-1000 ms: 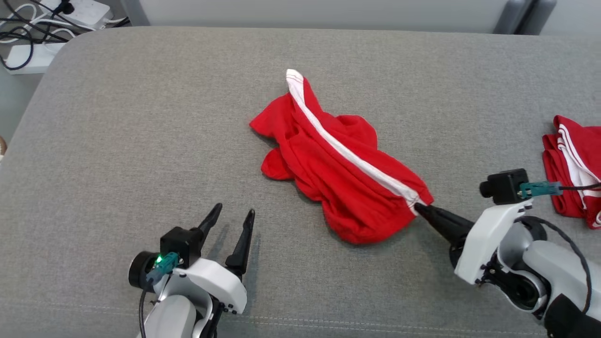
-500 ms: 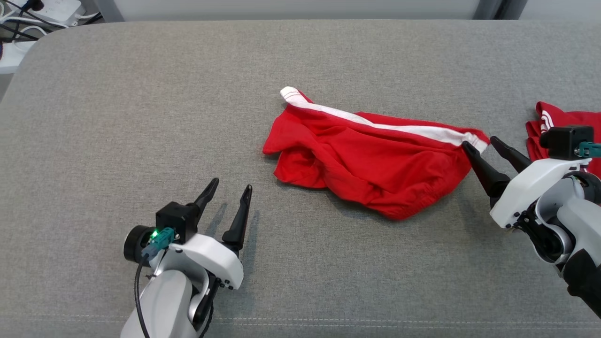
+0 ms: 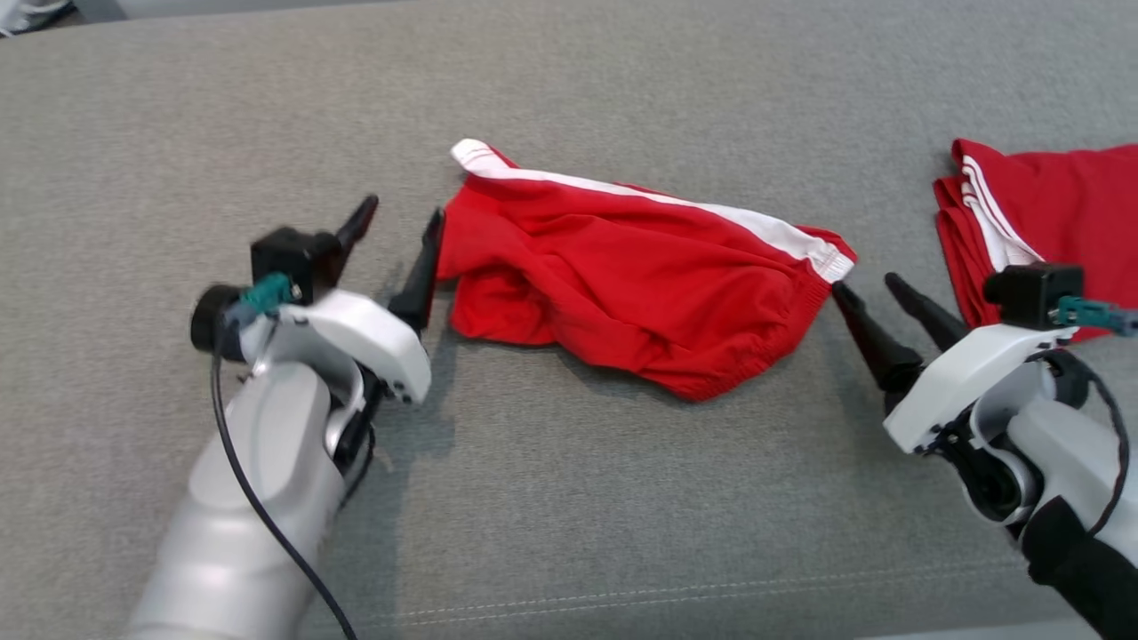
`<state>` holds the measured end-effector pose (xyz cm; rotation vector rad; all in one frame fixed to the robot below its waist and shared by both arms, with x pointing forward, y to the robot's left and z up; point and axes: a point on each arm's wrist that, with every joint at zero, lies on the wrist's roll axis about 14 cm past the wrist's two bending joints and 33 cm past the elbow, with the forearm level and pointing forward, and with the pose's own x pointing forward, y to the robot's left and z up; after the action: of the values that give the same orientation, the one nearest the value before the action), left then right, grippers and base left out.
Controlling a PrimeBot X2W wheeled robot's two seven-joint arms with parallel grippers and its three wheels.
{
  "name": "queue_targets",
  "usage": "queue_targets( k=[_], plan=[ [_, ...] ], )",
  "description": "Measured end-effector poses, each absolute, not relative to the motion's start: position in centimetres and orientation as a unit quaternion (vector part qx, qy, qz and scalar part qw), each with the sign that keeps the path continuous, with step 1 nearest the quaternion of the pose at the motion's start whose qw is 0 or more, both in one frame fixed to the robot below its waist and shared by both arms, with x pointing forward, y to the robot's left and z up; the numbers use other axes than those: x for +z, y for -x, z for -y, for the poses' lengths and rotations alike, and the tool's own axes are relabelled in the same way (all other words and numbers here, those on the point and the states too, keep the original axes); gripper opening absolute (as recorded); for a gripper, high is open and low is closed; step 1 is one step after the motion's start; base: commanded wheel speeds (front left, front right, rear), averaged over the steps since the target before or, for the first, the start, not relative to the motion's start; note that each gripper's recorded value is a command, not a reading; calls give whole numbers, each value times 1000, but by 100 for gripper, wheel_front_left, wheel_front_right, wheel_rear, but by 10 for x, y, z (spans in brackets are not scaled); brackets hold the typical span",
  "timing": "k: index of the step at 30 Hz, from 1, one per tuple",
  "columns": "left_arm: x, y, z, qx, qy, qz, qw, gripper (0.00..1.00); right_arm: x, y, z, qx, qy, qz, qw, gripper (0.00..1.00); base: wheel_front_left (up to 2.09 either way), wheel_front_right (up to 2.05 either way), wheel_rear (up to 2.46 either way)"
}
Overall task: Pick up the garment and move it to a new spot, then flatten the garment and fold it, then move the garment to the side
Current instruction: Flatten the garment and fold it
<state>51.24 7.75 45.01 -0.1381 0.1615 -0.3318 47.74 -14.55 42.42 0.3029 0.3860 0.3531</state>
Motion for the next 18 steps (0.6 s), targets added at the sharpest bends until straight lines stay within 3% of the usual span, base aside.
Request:
queue_targets(
  k=[7,18],
  plan=[
    [447,-569,-60,-172,97,-124,972,100,413,-465,144,166,-168,-191,953,100,0,0,0],
    [408,-587,-35,-184,145,-206,950,100,398,-452,165,133,-169,-201,956,100,0,0,0]
  ],
)
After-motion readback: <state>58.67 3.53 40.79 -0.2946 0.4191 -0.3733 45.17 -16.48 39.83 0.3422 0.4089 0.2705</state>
